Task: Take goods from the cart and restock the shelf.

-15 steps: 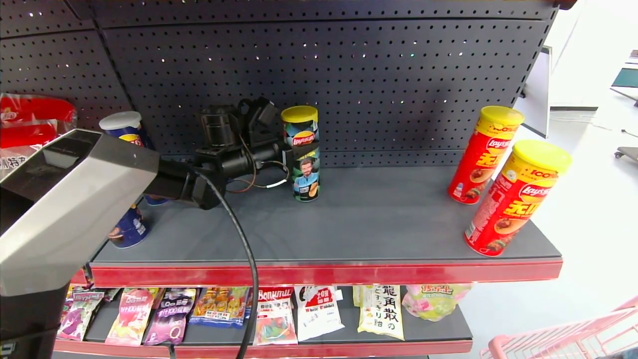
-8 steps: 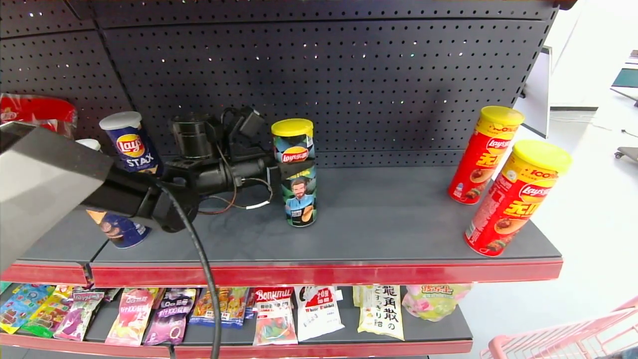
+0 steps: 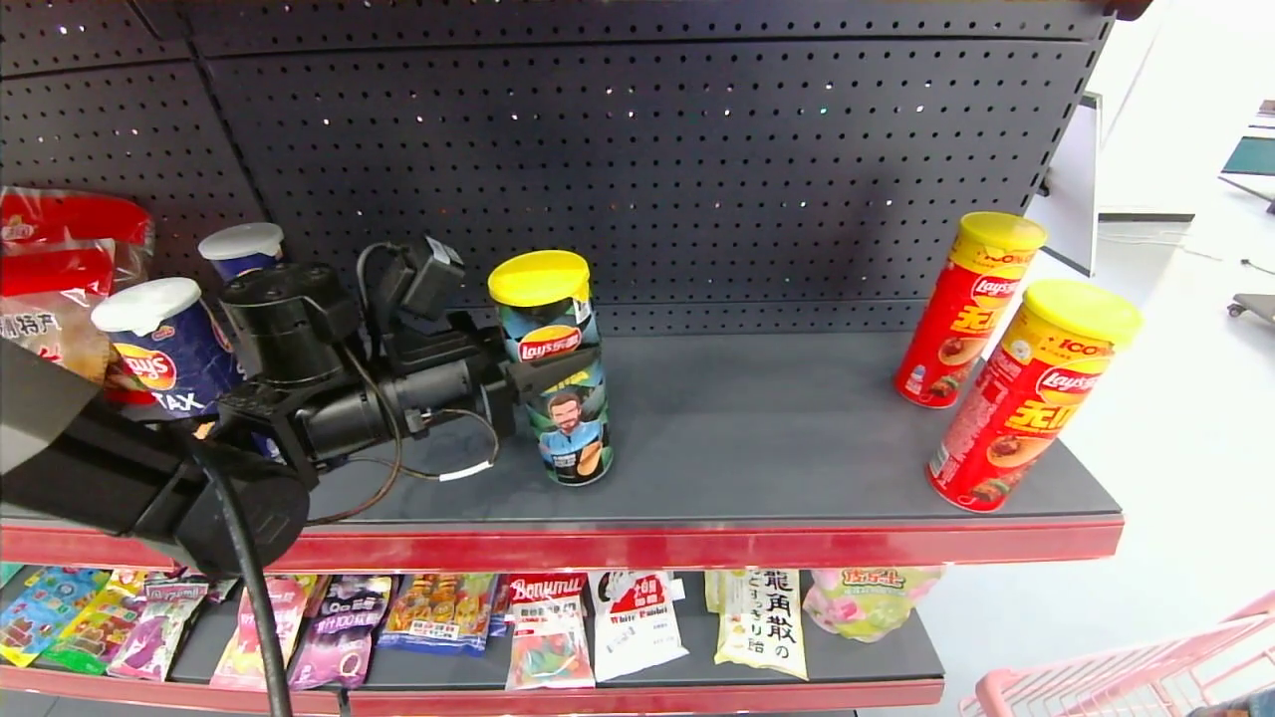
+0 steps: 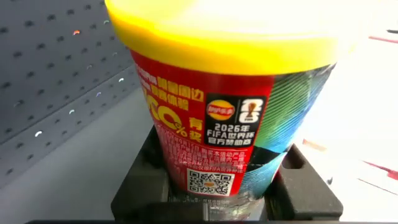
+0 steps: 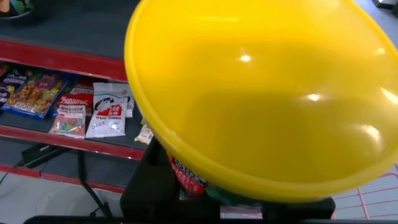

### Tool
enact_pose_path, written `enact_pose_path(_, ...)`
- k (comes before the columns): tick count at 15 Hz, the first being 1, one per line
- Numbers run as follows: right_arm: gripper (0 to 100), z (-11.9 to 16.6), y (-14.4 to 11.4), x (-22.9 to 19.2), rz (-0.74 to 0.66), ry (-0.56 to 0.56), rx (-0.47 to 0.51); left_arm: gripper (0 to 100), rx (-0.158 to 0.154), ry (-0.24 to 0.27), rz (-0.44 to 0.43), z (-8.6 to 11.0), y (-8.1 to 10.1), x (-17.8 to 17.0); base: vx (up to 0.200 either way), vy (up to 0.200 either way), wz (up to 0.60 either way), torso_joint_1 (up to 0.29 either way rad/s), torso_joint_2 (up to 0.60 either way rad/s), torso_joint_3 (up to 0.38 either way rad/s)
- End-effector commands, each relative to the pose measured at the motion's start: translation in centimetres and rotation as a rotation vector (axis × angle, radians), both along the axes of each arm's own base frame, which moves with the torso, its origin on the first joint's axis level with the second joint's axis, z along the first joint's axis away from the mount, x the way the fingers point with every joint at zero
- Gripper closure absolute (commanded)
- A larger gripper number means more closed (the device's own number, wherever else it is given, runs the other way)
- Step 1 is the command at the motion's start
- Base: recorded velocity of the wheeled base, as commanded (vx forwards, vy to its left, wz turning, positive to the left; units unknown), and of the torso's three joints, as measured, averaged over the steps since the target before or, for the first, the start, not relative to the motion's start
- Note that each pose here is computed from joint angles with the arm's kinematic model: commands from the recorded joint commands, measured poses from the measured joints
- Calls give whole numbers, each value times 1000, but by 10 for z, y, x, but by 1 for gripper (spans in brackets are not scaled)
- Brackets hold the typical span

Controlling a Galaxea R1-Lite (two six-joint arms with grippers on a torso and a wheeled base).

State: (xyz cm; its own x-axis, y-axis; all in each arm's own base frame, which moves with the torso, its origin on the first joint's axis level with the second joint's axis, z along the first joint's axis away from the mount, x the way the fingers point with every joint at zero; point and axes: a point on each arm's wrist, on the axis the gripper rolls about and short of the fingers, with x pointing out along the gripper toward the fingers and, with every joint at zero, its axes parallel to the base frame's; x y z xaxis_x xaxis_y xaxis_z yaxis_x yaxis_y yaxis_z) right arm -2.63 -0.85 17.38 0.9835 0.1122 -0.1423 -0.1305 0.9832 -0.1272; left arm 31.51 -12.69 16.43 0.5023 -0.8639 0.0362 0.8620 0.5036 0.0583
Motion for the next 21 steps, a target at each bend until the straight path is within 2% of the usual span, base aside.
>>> enact_pose_path(1, 100, 0, 0, 1, 0, 5, -1, 100, -10, -27, 10, 8, -1, 3, 0, 0, 0, 0, 0, 0)
enact_pose_path(3, 100, 1, 0, 1, 2, 8, -3, 100, -23, -58, 23, 13, -8, 4, 0, 0, 0, 0, 0, 0)
enact_pose_path(5, 100, 5, 0, 1, 1, 2, -4, 100, -29, -64, 42, 18, -8, 3, 0, 0, 0, 0, 0, 0)
enact_pose_path(7, 100, 6, 0, 0, -2, -4, -3, 100, -10, -63, 51, 12, -6, 2, 0, 0, 0, 0, 0, 0)
enact_pose_path(9, 100, 7, 0, 1, -4, -7, -2, 100, -8, -61, 54, 11, -10, 0, 0, 0, 0, 0, 0, 0)
enact_pose_path(10, 100, 9, 0, 1, -7, -9, -2, 100, -9, -57, 97, 11, -11, 0, 0, 0, 0, 0, 0, 0)
enact_pose_path(13, 100, 10, 0, 0, -8, -13, -1, 100, 14, -4, 116, 3, -10, -8, 0, 0, 0, 0, 0, 0)
enact_pose_path(16, 100, 10, 0, -2, -8, -28, 3, 100, 30, 70, 45, -2, -4, -20, 0, 0, 0, 0, 0, 0)
enact_pose_path(18, 100, 10, -1, -3, -13, -33, 3, 100, 38, 90, 42, -5, 3, -20, 0, 0, 0, 0, 0, 0)
enact_pose_path(21, 100, 11, -1, -3, -14, -36, 1, 100, 34, 79, 50, -3, 8, -15, 0, 0, 0, 0, 0, 0)
